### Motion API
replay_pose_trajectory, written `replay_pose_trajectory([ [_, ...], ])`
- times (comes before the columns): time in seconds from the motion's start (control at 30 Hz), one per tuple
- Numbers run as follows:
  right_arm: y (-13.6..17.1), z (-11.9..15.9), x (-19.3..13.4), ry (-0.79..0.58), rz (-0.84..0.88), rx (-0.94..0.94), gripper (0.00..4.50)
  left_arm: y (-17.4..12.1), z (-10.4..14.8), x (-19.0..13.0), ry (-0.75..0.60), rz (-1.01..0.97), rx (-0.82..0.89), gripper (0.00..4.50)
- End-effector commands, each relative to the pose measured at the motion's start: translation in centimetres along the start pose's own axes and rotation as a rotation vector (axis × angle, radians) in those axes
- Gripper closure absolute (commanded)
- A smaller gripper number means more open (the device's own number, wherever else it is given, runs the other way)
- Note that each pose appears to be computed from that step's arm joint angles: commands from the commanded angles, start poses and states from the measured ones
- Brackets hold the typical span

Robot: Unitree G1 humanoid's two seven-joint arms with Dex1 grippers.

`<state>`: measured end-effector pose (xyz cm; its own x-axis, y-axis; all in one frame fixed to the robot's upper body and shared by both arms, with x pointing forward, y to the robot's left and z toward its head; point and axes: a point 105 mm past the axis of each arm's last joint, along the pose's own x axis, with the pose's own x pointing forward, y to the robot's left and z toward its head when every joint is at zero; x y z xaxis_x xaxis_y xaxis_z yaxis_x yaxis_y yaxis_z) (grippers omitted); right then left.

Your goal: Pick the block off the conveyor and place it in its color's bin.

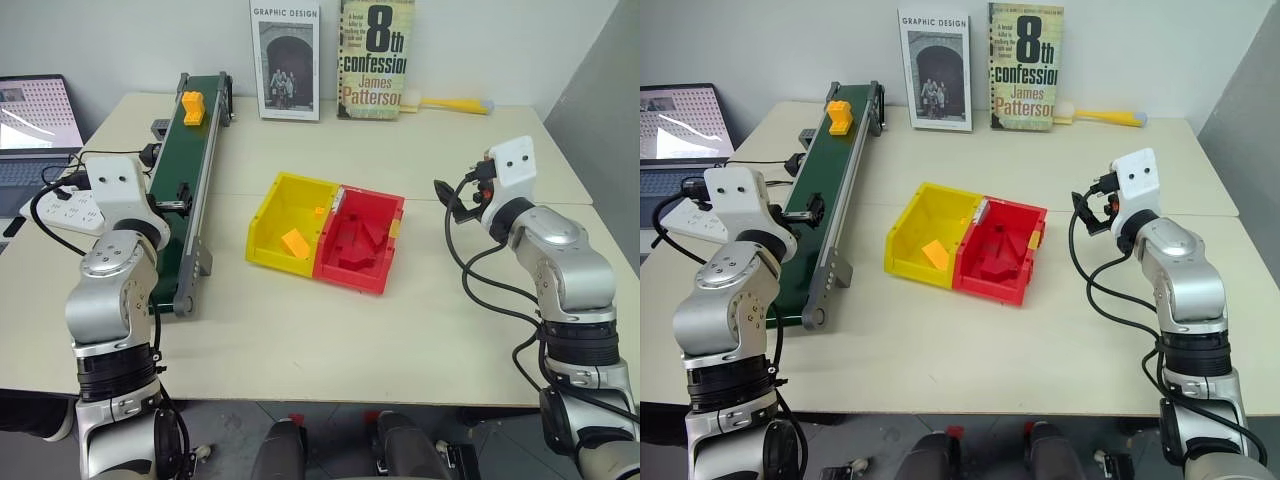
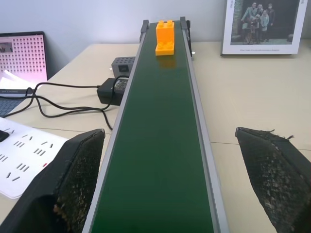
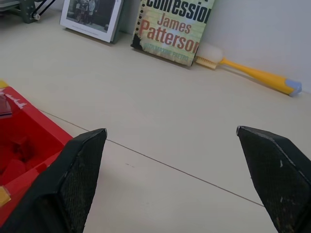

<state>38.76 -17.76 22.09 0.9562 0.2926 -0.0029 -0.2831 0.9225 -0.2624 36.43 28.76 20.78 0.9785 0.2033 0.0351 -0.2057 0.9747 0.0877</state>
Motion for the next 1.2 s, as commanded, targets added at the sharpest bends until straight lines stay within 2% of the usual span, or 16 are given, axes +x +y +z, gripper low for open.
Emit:
replay_pose_trajectory([
  [0.03,-0.4,2.4,-0.1,-0.074,0.006,-0.038,0.0,0.8,2.3,-0.2,-0.066,-0.007,0.013,0.0],
  [0.13,-0.2,2.4,-0.1,-0.077,0.017,-0.043,0.0,0.9,2.3,-0.2,-0.071,0.0,0.001,0.0],
  [0.23,1.2,3.0,-0.1,-0.098,0.116,-0.019,0.0,0.5,1.5,-0.3,-0.054,0.021,0.002,0.0],
  [0.27,2.0,3.5,-0.2,-0.115,0.18,-0.017,0.0,0.3,1.4,-0.4,-0.054,0.016,-0.001,0.0],
  [0.33,5.1,5.9,-1.4,-0.182,0.445,-0.023,0.0,0.4,1.5,-0.5,-0.056,0.013,-0.01,0.0],
  [0.4,6.9,7.1,-2.6,-0.206,0.626,-0.055,0.0,0.8,1.4,-0.5,-0.053,0.028,-0.026,0.0],
  [0.6,9.3,8.7,-4.4,-0.202,0.892,-0.088,0.0,1.3,1.7,-0.1,-0.057,0.037,-0.034,0.0],
  [0.9,10.5,9.0,-5.0,-0.204,0.959,-0.114,0.0,1.2,2.1,-0.1,-0.069,0.03,-0.033,0.0],
  [1.2,10.8,9.1,-5.3,-0.201,0.977,-0.098,0.0,0.9,1.2,0.1,-0.036,0.035,-0.054,0.0],
])
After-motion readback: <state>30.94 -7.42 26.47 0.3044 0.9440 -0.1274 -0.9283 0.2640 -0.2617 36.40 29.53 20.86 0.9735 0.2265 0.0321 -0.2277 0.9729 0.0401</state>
